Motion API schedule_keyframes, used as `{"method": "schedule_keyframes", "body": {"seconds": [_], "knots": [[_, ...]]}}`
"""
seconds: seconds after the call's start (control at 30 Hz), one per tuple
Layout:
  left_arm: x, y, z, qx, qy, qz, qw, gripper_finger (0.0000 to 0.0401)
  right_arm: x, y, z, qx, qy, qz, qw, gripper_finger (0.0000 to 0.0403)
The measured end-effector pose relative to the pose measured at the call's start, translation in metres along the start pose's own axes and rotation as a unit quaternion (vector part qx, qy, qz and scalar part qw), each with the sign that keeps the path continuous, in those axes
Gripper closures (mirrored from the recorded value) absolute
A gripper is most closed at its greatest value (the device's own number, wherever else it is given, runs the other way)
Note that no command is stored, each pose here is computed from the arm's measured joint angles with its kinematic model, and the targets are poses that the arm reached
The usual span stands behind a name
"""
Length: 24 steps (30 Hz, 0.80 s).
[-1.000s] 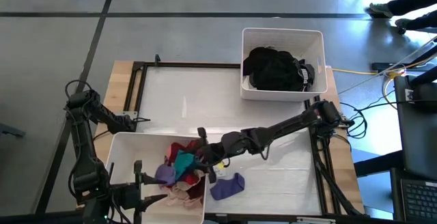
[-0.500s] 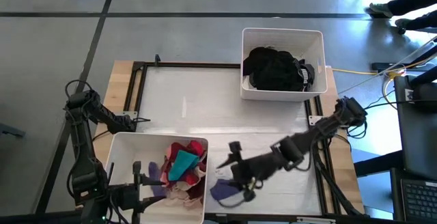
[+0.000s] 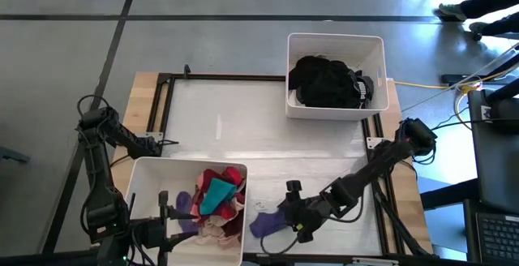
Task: Sort clothes
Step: Put the violet sock into the bottom white laundry bin
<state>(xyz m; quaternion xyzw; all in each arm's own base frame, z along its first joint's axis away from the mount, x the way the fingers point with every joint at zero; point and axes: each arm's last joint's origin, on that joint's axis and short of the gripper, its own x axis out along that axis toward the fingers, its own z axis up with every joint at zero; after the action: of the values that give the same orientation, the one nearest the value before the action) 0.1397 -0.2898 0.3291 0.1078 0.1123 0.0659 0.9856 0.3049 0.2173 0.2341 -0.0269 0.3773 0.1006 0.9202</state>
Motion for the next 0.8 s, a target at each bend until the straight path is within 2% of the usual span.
{"method": "schedule_keyframes", "body": {"seconds": [0.27,0.57,0.8], "knots": [[0.000,0.000,0.000,0.001,0.000,0.000,1.000,0.0232,0.034,-0.016,-0.044,0.016,-0.015,0.001,1.000,0.0172],[0.002,0.001,0.000,0.001,0.001,0.003,1.000,0.0232,0.077,-0.014,-0.063,-0.014,-0.022,0.005,1.000,0.0172],[0.002,0.001,0.000,0.001,0.002,0.003,1.000,0.0232,0.095,-0.019,-0.076,-0.016,-0.003,-0.007,1.000,0.0175]]}}
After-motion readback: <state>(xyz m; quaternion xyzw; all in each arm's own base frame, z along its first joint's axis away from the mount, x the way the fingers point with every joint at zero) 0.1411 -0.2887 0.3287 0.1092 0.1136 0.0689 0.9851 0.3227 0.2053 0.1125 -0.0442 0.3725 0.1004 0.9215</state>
